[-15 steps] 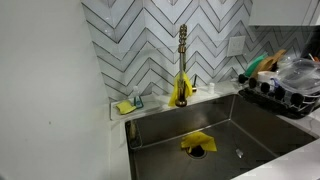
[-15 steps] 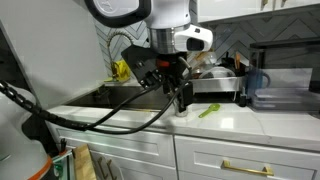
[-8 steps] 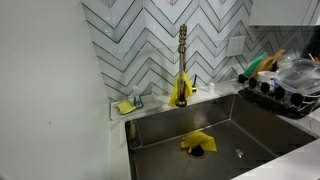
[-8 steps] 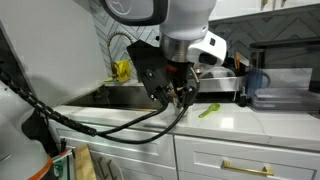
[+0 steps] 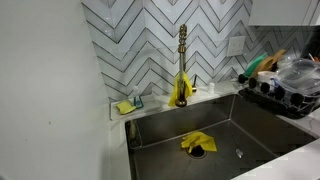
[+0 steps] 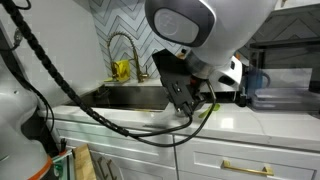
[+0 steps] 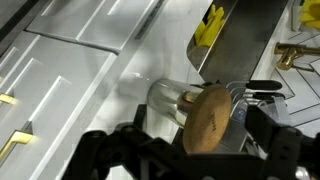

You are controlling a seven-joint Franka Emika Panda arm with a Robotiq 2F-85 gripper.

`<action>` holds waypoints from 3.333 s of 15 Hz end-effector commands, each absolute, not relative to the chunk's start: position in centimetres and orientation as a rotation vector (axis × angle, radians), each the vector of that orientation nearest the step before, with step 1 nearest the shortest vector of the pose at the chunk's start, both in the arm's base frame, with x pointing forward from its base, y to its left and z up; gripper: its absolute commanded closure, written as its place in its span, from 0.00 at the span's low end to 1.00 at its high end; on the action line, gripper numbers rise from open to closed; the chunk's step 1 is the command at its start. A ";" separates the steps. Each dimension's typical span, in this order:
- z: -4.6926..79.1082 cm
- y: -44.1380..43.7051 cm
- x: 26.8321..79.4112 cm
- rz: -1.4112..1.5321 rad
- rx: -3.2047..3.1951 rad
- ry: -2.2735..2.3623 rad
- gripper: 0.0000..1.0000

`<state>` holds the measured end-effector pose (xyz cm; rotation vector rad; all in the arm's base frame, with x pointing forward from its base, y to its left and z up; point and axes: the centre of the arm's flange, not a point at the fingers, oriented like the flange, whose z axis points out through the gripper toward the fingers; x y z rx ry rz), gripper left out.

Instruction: Remove the coaster from on top of the silver cup, put it on the counter and then put the silver cup on the coaster

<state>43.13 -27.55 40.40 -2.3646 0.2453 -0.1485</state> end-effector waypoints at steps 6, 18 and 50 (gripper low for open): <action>37.1 -31.9 47.1 -0.152 -2.168 0.046 0.00; 34.0 -32.1 47.7 -0.093 -2.061 0.145 0.00; 28.5 -31.0 52.1 -0.047 -1.664 0.201 0.59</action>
